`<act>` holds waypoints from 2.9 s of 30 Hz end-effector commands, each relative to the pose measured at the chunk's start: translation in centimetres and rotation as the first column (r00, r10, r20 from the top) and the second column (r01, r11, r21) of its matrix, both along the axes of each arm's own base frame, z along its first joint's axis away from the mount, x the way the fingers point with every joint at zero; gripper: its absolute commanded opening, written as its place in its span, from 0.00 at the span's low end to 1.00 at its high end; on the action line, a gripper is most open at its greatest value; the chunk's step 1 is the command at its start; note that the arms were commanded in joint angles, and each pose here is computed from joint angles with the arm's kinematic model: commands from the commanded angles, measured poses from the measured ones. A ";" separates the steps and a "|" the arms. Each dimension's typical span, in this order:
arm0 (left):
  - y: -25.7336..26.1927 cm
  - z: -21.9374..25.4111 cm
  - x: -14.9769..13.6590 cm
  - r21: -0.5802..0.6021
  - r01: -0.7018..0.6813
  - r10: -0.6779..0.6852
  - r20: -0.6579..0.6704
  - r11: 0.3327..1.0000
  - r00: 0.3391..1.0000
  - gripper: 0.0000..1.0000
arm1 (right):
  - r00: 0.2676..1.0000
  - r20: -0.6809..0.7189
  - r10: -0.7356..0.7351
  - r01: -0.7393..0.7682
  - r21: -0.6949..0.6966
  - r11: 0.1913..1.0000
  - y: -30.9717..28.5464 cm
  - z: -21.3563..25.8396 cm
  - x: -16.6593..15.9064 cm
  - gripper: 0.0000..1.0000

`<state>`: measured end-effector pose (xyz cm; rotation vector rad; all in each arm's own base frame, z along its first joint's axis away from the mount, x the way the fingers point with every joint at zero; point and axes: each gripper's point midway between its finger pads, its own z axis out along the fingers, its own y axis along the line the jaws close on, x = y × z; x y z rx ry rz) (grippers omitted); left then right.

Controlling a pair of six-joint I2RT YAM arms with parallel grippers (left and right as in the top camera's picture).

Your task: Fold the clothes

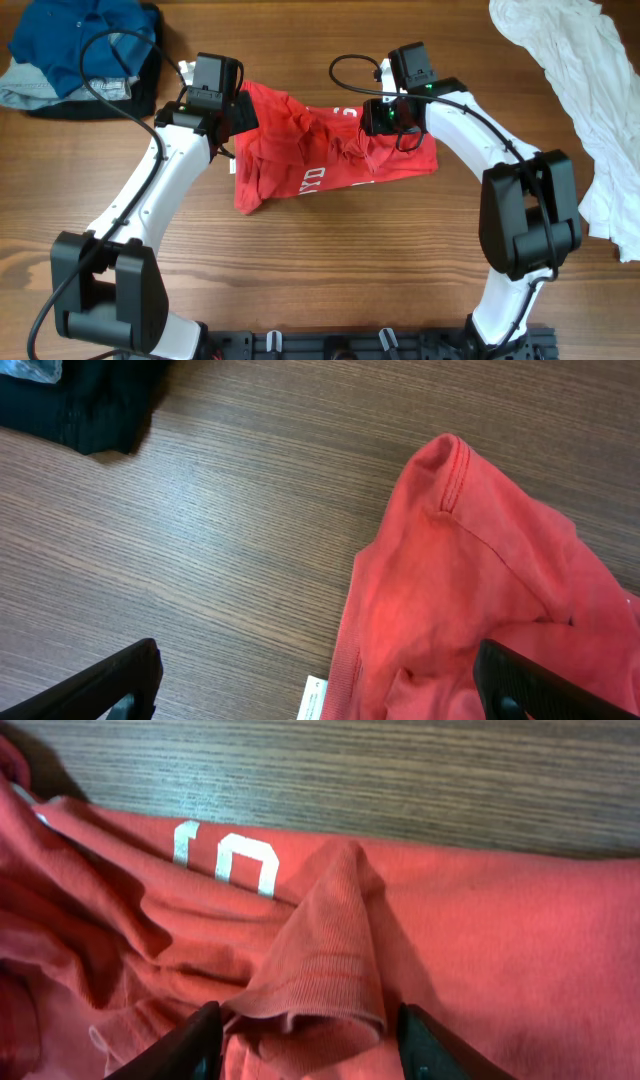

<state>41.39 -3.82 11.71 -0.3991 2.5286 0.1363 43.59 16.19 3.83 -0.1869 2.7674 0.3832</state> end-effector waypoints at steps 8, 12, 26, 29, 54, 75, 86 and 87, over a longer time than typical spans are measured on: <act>0.6 -0.1 0.1 0.019 -0.011 0.011 -0.008 1.000 1.000 1.00 | 0.996 0.093 0.000 -0.012 0.130 0.991 2.8 0.1 2.7 0.04; 0.6 -0.1 0.1 0.019 -0.011 0.011 -0.008 1.000 1.000 1.00 | 0.986 0.158 0.050 -0.080 0.189 0.979 5.1 2.1 3.7 0.04; 0.5 -0.1 0.1 0.016 -0.009 0.009 -0.009 1.000 1.000 1.00 | 0.970 0.233 0.075 -0.116 0.168 0.979 6.6 4.2 4.3 1.00; 0.5 -0.1 0.1 0.016 -0.009 0.009 -0.009 1.000 1.000 1.00 | 0.984 0.166 0.069 -0.095 0.148 0.984 5.1 5.2 2.5 0.99; 0.6 -0.3 -0.4 0.020 -0.009 0.009 -0.030 1.000 1.000 1.00 | 1.000 -0.022 -0.019 0.013 -0.254 0.967 1.2 -1.5 -5.6 0.39; 0.6 -0.3 -0.4 0.021 -0.009 0.009 -0.031 1.000 0.999 1.00 | 0.998 -0.030 0.054 -0.057 -0.115 0.992 3.6 3.2 -7.5 0.04; 0.6 -0.3 -0.4 0.020 -0.009 0.009 -0.030 1.000 0.999 1.00 | 0.965 -0.043 0.259 -0.261 -0.043 0.964 9.0 4.5 -11.6 0.04; 0.6 -0.3 -0.4 0.020 -0.009 0.009 -0.030 1.000 0.999 1.00 | 0.962 -0.049 0.269 -0.271 -0.047 0.961 9.2 4.4 -12.0 0.04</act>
